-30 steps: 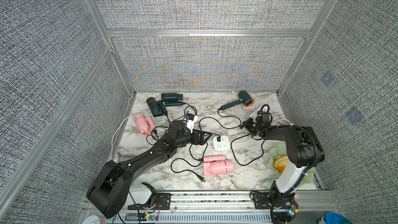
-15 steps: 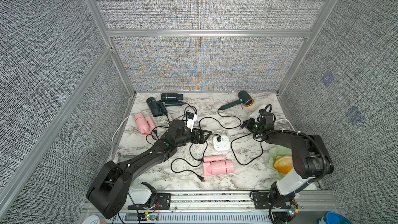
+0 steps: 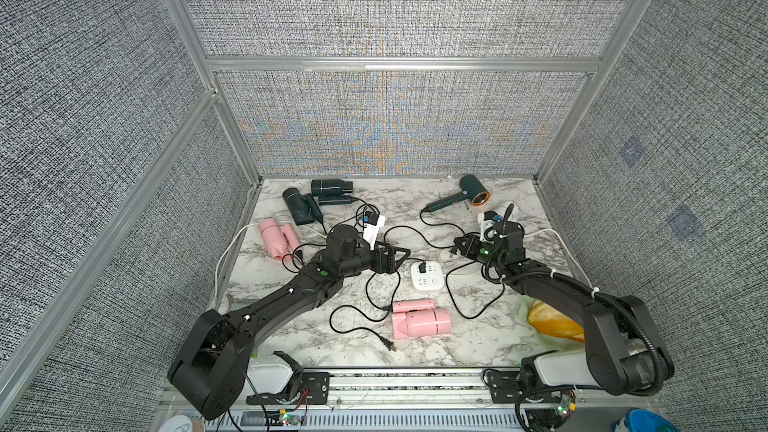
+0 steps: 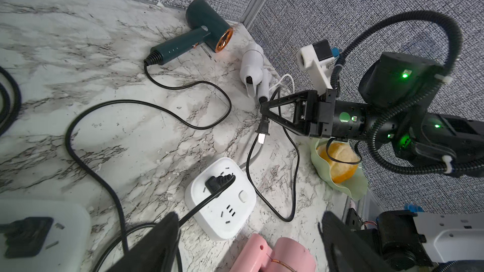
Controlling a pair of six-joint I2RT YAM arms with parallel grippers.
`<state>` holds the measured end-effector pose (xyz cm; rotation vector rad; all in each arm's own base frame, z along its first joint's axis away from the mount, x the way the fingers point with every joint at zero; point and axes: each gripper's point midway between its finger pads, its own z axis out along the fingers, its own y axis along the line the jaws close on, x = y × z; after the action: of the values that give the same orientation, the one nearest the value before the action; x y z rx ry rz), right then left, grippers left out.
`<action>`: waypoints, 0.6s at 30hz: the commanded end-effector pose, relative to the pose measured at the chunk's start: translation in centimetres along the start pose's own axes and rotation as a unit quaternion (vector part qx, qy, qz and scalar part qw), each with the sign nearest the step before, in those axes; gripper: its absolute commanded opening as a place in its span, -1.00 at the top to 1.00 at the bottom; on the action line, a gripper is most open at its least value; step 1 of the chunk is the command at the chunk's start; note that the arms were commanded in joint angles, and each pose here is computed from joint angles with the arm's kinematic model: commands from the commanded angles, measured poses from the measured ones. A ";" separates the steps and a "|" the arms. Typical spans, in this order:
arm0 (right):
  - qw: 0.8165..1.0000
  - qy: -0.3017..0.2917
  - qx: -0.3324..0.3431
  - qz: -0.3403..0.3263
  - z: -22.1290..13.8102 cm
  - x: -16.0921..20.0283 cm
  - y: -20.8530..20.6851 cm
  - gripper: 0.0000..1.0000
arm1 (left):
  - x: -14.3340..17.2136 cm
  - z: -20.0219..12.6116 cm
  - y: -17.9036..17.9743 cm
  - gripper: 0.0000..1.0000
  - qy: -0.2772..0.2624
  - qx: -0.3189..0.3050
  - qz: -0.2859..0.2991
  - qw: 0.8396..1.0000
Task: Charge the blow dryers
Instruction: Pick up the plug from the center of the board.
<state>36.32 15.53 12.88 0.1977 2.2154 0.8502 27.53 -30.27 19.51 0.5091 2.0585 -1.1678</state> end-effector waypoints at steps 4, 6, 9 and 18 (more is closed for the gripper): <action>0.999 0.013 -0.023 -0.025 -0.6 1.3 2.5 0.80 | -0.2 1.8 -2.0 -0.52 0.019 0.036 0.028 0.999; 0.999 0.017 -0.039 -0.035 -0.8 1.5 3.4 0.81 | 0.0 2.5 -2.4 -0.51 0.028 0.042 0.031 0.998; 0.997 0.020 -0.057 -0.045 -1.2 1.7 4.4 0.81 | -0.1 3.4 -3.2 -0.49 0.035 0.061 0.029 0.997; 0.990 0.027 -0.119 -0.070 -2.7 1.9 7.1 0.81 | 0.7 5.7 -4.3 -0.48 0.057 0.099 0.024 0.993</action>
<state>32.78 19.54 16.77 -0.0375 2.1524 0.9925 26.77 -36.72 18.51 0.7084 2.0751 -1.2924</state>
